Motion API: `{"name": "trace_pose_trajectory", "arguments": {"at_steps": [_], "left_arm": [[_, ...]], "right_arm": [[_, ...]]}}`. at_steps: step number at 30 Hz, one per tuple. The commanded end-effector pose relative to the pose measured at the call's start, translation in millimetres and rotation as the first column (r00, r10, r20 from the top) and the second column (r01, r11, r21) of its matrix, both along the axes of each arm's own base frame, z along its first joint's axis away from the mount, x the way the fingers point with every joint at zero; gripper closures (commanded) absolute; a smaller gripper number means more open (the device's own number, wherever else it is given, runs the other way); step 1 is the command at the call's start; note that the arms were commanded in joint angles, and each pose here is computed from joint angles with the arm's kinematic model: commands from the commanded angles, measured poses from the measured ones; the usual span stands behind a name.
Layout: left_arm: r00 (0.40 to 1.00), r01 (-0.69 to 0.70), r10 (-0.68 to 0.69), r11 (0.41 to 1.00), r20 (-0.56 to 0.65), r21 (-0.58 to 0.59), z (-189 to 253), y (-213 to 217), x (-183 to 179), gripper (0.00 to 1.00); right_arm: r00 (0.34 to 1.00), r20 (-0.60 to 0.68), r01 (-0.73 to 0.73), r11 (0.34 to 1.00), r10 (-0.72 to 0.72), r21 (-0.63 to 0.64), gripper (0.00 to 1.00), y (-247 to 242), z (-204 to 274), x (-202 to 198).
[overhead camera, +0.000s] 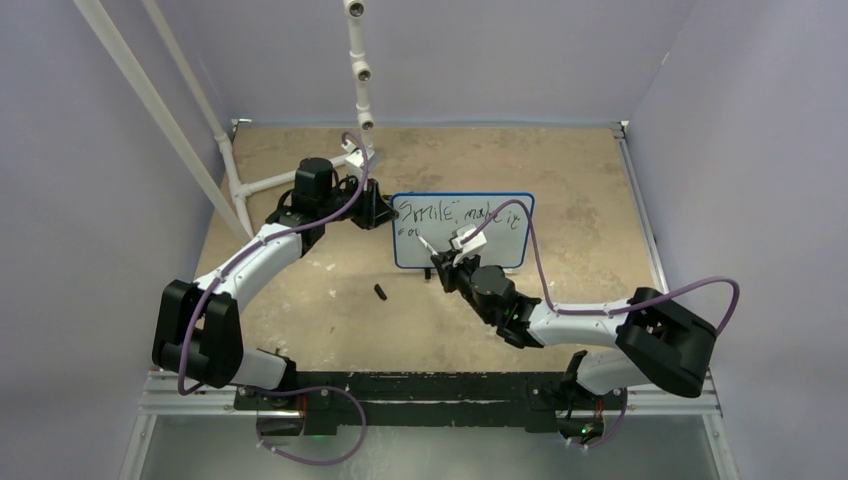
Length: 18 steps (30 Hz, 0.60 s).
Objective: Write a sentence on the whiteboard
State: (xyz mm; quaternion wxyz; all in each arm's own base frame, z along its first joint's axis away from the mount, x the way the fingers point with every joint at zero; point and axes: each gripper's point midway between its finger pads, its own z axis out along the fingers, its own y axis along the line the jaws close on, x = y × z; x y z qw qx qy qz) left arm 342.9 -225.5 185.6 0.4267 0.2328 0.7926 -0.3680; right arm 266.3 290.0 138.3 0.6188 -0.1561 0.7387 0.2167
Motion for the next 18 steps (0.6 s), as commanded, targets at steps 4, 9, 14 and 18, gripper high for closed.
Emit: {"name": "trace_pose_trajectory", "arguments": {"at_steps": [4,9,14,18], "left_arm": [[0.999,0.028,-0.027,0.999,0.022,-0.026,6.6,-7.3,-3.4,0.82],[0.999,0.027,-0.027,0.999,0.022,-0.026,6.5,-7.2,-3.3,0.82],[0.999,0.027,-0.026,0.999,0.022,-0.026,6.7,-7.2,-3.3,0.82],[0.999,0.027,-0.026,0.999,0.022,-0.026,6.6,-7.2,-3.3,0.82]], "right_arm": [[0.995,0.036,0.095,0.995,-0.096,0.029,1.00,-17.0,16.4,9.4],[0.993,0.058,0.098,0.994,-0.100,0.042,1.00,-16.0,24.2,11.5],[0.992,0.067,0.107,0.993,-0.111,0.053,1.00,-18.5,28.5,11.9],[0.990,0.073,0.114,0.991,-0.118,0.065,1.00,-20.7,31.7,11.7]]}}
